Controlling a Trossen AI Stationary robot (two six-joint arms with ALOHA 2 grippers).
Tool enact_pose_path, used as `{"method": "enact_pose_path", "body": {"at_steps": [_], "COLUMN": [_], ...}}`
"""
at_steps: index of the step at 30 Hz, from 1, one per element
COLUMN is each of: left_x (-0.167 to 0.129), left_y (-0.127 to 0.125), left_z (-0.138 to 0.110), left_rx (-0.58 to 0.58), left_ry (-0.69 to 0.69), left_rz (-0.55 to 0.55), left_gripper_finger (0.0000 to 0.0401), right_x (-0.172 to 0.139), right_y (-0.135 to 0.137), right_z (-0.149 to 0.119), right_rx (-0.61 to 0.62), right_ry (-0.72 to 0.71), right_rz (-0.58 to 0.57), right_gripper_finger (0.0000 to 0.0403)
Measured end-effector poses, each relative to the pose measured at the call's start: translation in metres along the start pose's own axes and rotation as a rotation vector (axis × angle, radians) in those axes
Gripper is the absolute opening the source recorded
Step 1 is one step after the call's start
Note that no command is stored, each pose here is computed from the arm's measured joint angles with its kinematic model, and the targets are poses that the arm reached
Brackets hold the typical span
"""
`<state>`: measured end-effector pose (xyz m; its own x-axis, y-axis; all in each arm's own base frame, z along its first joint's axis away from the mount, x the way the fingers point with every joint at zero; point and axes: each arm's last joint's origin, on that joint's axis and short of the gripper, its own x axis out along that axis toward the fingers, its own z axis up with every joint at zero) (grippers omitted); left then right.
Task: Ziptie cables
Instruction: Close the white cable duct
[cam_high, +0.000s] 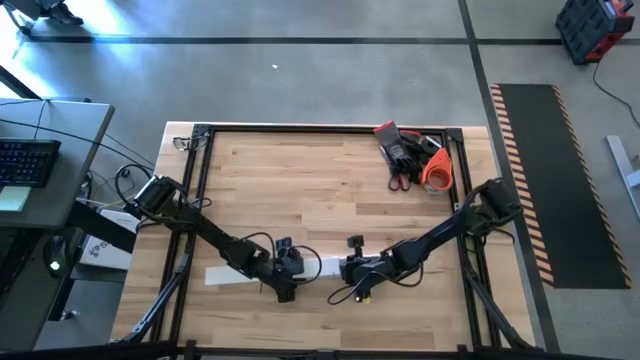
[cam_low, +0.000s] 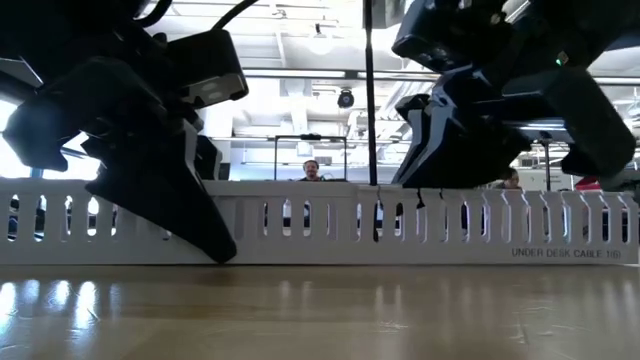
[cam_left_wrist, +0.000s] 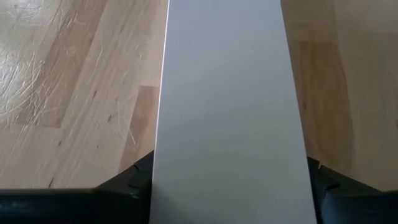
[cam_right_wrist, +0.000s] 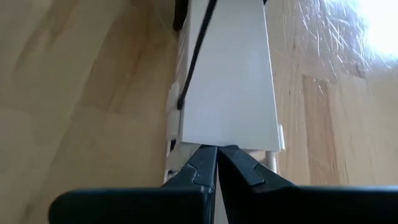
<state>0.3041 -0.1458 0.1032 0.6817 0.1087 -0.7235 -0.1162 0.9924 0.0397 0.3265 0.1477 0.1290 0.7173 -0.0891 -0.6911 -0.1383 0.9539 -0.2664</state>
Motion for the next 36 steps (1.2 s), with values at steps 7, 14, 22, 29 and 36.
{"method": "enact_pose_path", "body": {"at_steps": [7, 14, 22, 29, 36], "left_x": [0.0, 0.001, 0.001, 0.001, 0.001], "left_y": [0.0, 0.0, 0.0, 0.0, 0.001], "left_z": [0.001, 0.002, 0.002, 0.002, 0.001], "left_rx": [0.006, 0.0, -0.004, -0.005, -0.01], "left_ry": [-0.008, -0.011, -0.012, -0.012, -0.001], "left_rz": [-0.002, -0.009, -0.009, -0.007, 0.004], "left_gripper_finger": [0.0195, 0.0195, 0.0195, 0.0195, 0.0195], "right_x": [0.005, 0.006, 0.008, 0.012, 0.008], "right_y": [0.002, 0.001, -0.004, -0.01, -0.013], "right_z": [0.003, 0.004, 0.005, 0.007, 0.009], "right_rx": [0.006, 0.008, 0.019, 0.043, 0.018], "right_ry": [-0.054, -0.063, -0.063, -0.078, -0.083], "right_rz": [-0.003, -0.004, 0.037, 0.083, 0.07], "right_gripper_finger": [0.0, 0.0, 0.0001, 0.0046, 0.014]}}
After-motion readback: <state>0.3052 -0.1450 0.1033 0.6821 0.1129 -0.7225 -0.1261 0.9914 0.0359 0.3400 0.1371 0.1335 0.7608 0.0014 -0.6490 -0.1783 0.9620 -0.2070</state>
